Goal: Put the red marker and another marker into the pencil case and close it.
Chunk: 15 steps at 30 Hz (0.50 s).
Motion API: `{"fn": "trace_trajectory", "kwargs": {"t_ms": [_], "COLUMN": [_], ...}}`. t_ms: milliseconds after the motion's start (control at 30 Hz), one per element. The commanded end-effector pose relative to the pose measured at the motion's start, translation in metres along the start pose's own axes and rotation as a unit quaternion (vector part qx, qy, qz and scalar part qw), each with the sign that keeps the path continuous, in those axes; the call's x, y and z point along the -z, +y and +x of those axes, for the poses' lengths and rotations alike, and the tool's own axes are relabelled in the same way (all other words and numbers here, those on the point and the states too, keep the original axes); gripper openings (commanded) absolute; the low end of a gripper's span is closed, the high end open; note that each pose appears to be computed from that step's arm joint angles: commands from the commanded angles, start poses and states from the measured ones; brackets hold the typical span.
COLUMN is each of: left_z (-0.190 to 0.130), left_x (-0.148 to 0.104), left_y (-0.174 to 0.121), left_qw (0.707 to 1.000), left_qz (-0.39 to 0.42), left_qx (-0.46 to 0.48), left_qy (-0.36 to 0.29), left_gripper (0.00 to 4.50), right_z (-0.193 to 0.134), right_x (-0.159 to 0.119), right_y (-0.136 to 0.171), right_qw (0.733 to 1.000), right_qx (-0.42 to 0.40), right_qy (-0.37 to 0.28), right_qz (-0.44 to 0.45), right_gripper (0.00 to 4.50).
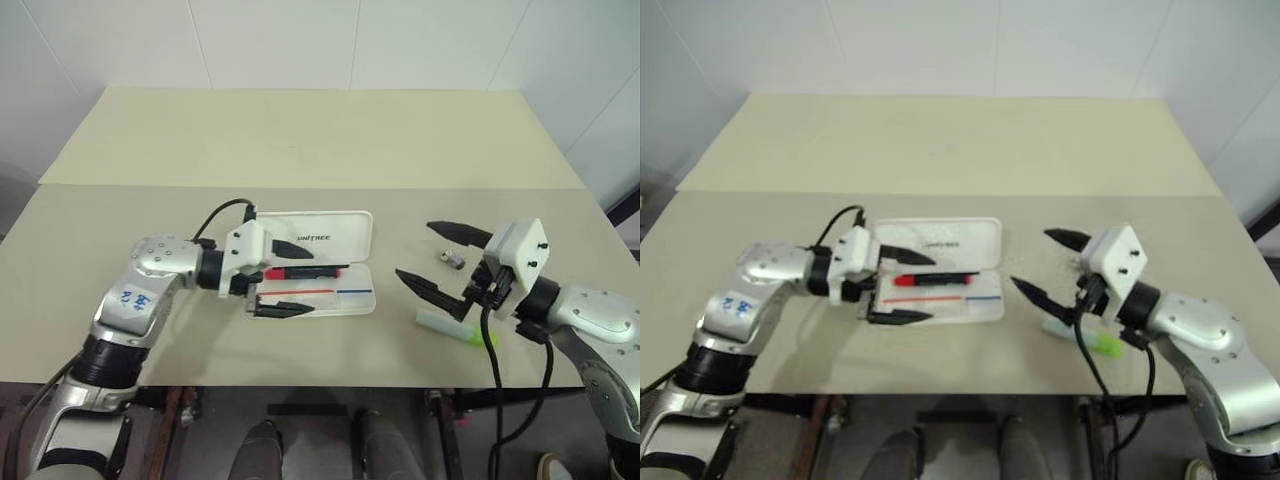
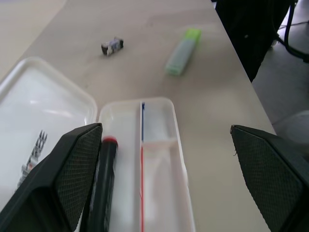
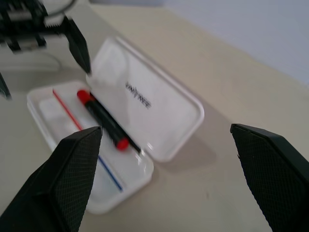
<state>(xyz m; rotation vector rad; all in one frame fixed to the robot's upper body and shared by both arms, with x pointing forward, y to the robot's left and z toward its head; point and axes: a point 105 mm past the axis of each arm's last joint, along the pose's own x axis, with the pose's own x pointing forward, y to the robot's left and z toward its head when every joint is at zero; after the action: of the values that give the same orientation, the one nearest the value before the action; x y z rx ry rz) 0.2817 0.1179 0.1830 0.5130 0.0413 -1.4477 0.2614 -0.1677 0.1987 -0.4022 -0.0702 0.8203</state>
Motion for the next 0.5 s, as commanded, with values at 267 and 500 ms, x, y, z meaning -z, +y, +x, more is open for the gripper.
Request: {"fn": "trace_trajectory", "kwargs": {"t_ms": [267,500], "left_z": [-0.048,-0.049], "left_x": [-0.001,0.002], "left_y": [0.007,0.003], "left_qw": [0.995,0.995], "left_qz": [0.057,0.058], "left_qx": [-0.076,-0.072], "left_qy": [0.029,0.032], "left_gripper": [4.47,4.47], "right_z": [-0.045,-0.05], "right_x": [0.072,0.1], "right_y": [-0.007,-0.003], "right_qw": [0.991,0.985], "right_qx": [-0.026,-0.054], "right_qy": [0.122,0.15], "right_qz": [0.045,0.069], "right_gripper": [4.5,4.5]}}
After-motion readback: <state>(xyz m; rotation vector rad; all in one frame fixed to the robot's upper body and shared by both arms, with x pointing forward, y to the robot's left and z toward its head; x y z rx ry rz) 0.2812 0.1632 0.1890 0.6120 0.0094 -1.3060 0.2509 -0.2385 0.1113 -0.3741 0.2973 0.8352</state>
